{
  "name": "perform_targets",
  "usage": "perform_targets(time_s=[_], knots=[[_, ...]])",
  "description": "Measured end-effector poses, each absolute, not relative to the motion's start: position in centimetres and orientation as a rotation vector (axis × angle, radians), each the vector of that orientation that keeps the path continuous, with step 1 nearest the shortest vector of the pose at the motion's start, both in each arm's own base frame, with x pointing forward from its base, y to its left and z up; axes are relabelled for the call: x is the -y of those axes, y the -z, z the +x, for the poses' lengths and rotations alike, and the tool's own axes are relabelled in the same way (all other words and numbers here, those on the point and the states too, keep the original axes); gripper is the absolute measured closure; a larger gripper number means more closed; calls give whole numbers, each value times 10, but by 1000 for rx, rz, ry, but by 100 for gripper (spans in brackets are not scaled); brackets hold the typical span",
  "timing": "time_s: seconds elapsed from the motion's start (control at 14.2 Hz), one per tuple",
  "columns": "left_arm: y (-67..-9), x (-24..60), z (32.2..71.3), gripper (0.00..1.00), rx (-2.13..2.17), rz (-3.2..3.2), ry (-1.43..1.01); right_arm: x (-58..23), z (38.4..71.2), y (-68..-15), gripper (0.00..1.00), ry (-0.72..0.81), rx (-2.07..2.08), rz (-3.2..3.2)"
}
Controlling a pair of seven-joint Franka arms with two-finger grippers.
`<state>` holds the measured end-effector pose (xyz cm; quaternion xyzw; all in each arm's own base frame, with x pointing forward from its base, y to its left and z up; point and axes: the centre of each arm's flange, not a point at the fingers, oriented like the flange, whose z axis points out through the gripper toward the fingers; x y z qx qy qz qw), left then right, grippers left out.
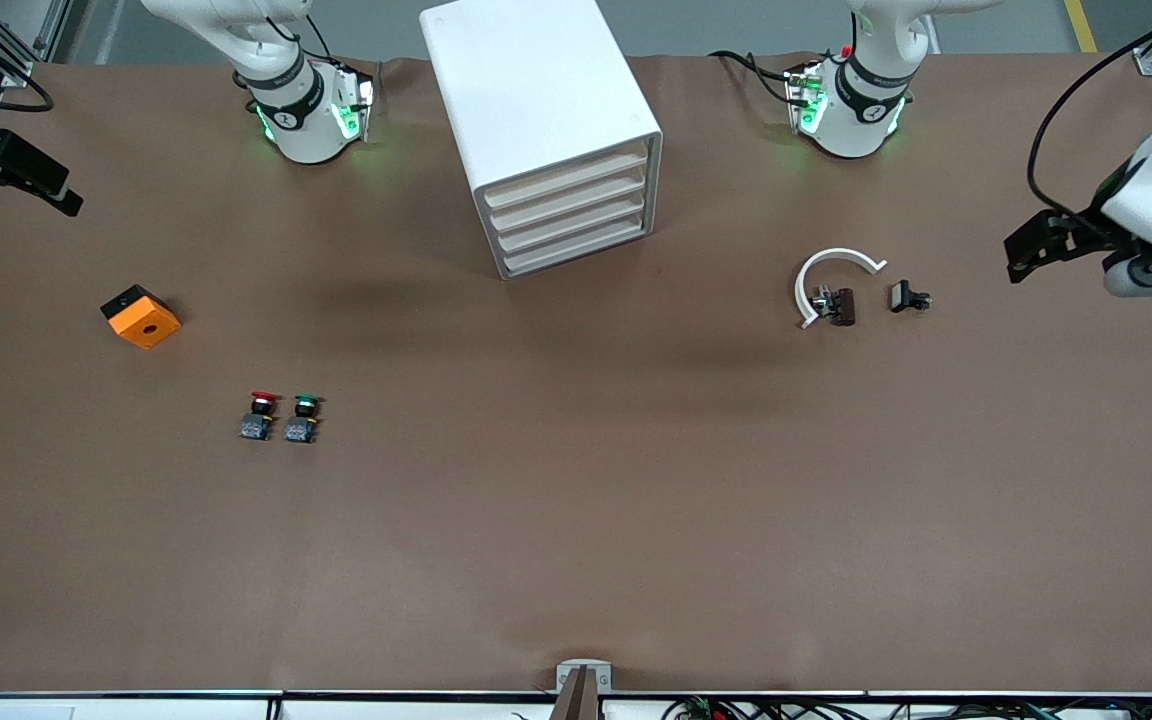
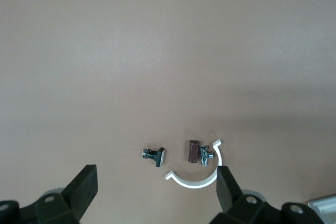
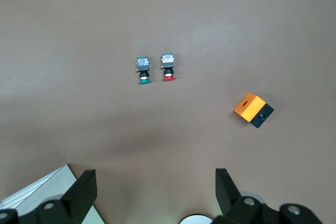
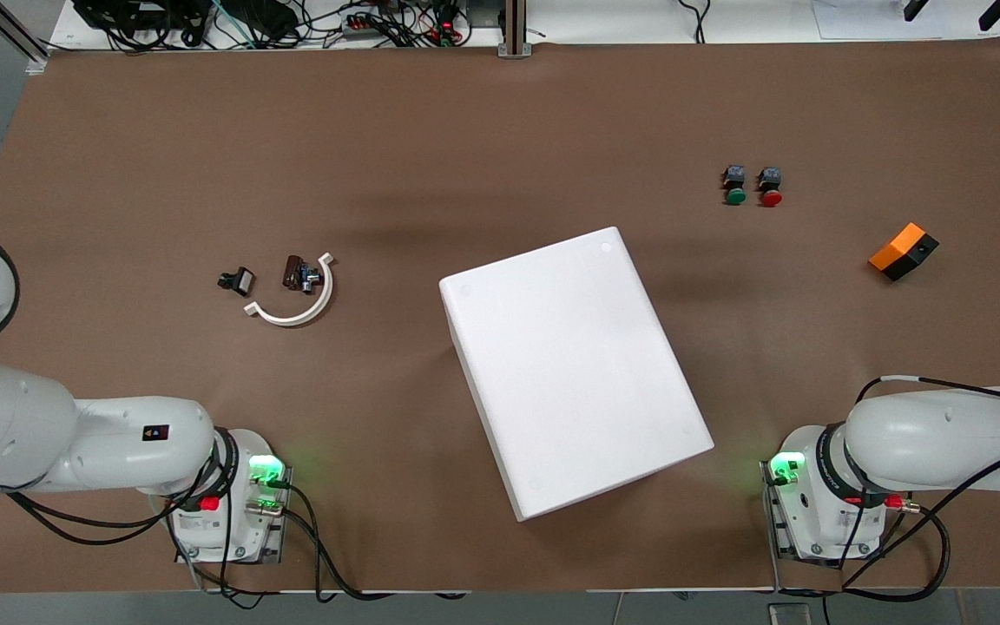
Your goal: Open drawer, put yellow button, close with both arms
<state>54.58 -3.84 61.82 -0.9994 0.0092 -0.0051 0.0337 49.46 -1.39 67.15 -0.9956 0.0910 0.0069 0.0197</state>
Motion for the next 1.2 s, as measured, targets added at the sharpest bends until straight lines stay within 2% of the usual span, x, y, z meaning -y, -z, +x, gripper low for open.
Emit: perform_targets(time_s=[0.71, 1.2], knots=[[-631, 41, 533, 0, -35, -3080, 5, 11, 498, -674, 0, 23, -225, -3112], [-634, 47, 532, 0, 138, -3123, 11, 3, 499, -675, 0, 40, -97, -3147]])
